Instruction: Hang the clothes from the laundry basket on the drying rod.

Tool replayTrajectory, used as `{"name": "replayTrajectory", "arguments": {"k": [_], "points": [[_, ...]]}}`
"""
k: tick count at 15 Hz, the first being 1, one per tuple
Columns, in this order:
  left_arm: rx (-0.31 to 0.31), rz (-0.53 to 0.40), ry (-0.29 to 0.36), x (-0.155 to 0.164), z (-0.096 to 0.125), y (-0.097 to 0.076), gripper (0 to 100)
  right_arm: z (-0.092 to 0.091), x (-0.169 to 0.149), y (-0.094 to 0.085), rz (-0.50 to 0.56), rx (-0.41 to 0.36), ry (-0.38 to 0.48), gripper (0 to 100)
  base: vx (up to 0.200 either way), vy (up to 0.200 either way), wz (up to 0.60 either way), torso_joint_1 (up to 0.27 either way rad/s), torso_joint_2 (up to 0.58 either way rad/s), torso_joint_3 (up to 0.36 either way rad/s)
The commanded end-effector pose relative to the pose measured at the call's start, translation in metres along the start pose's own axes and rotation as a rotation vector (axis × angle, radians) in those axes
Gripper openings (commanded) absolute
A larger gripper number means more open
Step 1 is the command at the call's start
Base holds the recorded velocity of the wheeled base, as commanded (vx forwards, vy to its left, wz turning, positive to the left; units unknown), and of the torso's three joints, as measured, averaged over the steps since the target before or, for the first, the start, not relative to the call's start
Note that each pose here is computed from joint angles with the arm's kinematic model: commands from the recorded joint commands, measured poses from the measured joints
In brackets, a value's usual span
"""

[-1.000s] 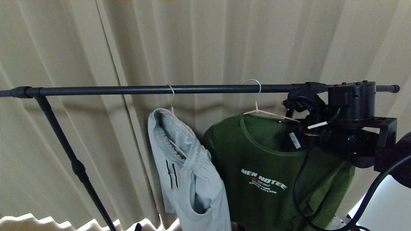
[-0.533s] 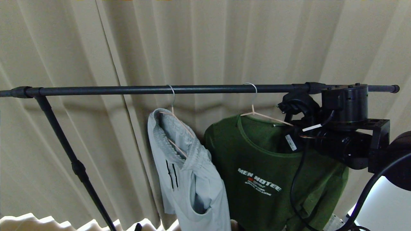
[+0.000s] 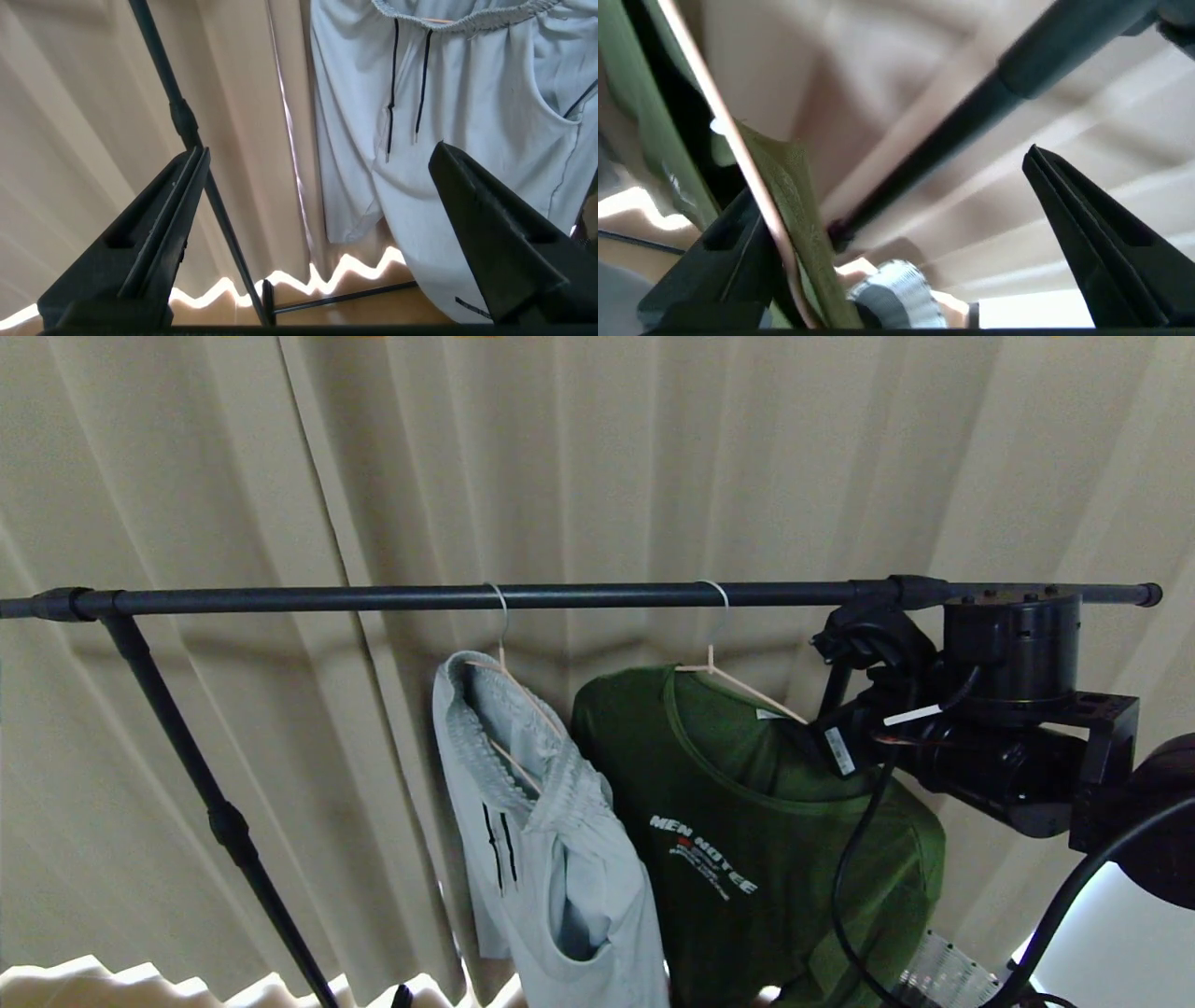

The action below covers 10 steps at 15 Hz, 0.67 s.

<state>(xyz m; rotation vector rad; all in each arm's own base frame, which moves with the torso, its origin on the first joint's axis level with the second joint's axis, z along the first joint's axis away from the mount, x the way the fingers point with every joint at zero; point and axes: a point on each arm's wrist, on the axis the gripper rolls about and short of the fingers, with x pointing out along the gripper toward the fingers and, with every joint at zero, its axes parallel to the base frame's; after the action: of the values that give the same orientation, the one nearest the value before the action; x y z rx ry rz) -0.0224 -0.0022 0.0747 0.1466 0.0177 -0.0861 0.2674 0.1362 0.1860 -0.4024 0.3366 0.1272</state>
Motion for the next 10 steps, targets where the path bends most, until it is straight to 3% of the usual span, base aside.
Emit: {"name": "replayTrajectory", "arguments": {"k": [1,5,10], "points": [[-0.001,0.0,0.002,0.0,0.0,0.0,100,-0.002,-0.002,0.0,0.015,0.02,-0.001,100,0.0,0.0,0.0,0.0,0.0,0.0],[-0.002,0.0,0.002,0.0,0.0,0.0,100,-0.017,-0.003,0.004,0.062,0.029,0.034,100,0.0,0.0,0.0,0.0,0.0,0.0],[-0.007,0.0,0.002,0.0,0.0,0.0,100,-0.031,-0.012,0.006,0.209,0.05,-0.057,100,0.0,0.0,0.0,0.0,0.0,0.0]]}}
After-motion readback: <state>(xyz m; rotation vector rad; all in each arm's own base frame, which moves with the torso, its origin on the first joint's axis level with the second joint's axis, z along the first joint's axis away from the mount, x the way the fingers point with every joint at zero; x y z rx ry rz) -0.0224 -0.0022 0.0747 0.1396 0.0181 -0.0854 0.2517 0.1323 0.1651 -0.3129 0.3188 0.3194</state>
